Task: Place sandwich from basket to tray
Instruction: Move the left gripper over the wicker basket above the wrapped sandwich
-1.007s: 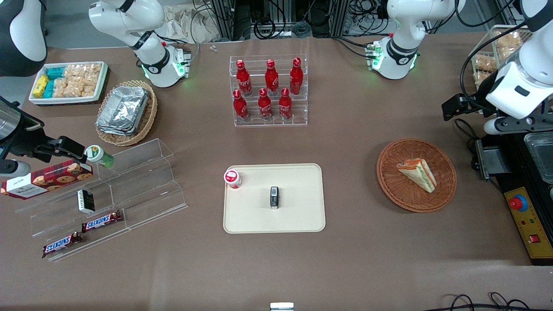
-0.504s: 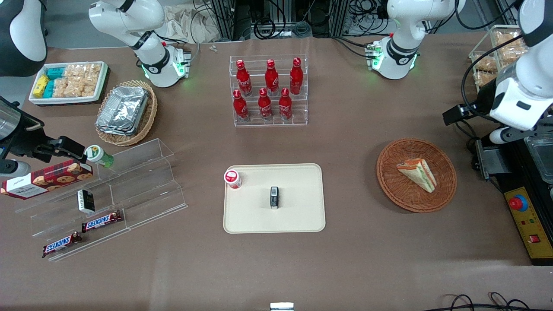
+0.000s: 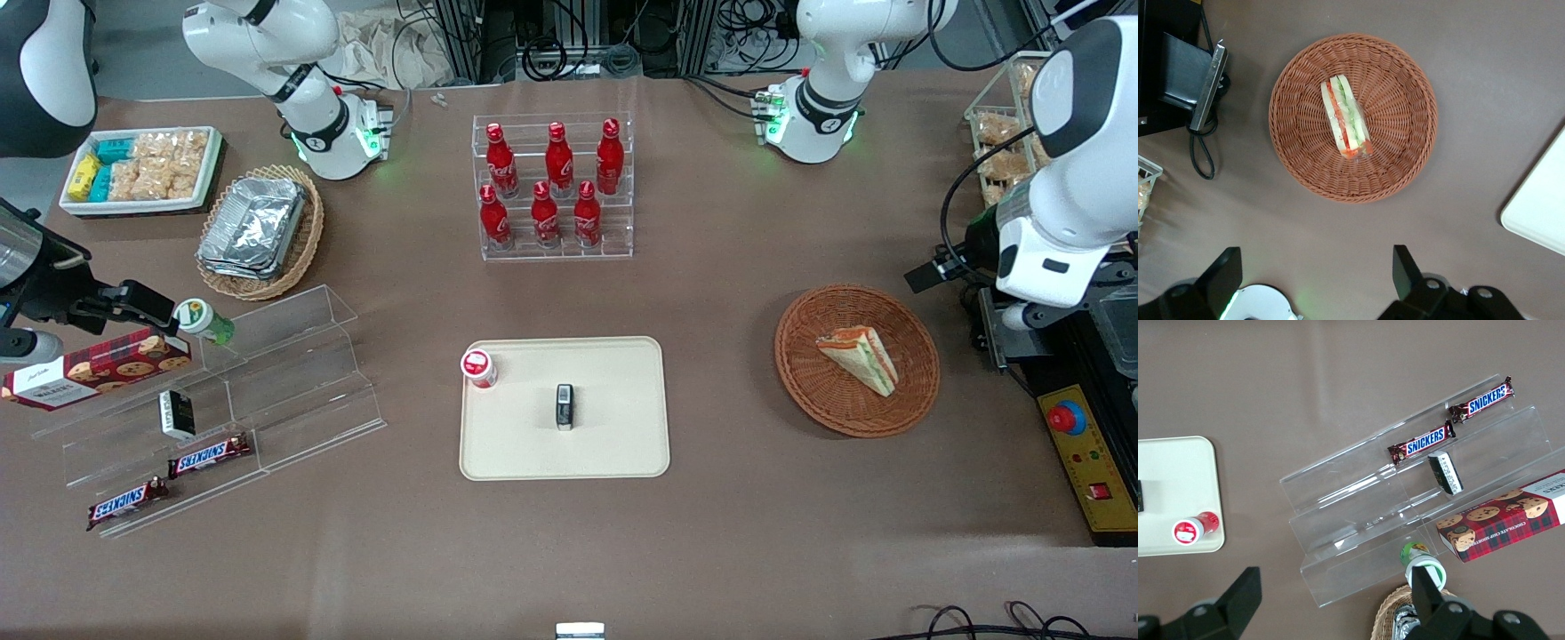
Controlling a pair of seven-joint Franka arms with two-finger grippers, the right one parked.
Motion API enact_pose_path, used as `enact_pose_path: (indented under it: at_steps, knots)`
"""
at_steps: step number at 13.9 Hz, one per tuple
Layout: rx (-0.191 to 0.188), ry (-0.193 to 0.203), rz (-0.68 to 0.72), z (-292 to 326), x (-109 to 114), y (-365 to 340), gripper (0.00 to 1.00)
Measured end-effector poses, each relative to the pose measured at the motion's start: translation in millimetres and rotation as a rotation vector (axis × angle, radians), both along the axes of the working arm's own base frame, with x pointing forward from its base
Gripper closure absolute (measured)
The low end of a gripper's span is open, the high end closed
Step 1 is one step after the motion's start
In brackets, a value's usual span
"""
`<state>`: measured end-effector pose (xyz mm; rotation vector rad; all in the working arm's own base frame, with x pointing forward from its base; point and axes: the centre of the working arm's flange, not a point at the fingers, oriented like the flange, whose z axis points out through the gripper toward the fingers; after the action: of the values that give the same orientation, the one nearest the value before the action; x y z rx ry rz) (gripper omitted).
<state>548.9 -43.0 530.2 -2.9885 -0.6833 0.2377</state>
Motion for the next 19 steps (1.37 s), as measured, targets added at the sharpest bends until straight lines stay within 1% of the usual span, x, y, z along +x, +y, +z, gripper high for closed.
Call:
enact_pose_path:
  at_steps: [2,4,6,8,12,17,19]
  knots:
    - [0.002,-0.001,0.024,-17,0,6,0.00]
    - [0.004,0.007,0.042,-33,-1,12,0.00]
    - [0.005,0.010,0.068,-41,-2,24,0.00]
    - [0.005,0.002,0.086,-50,-2,34,0.00]
    - [0.006,0.013,0.093,-66,-5,35,0.00]
    - [0.010,0.010,0.115,-75,-6,34,0.00]
    - [0.011,-0.001,0.125,-85,-7,34,0.00]
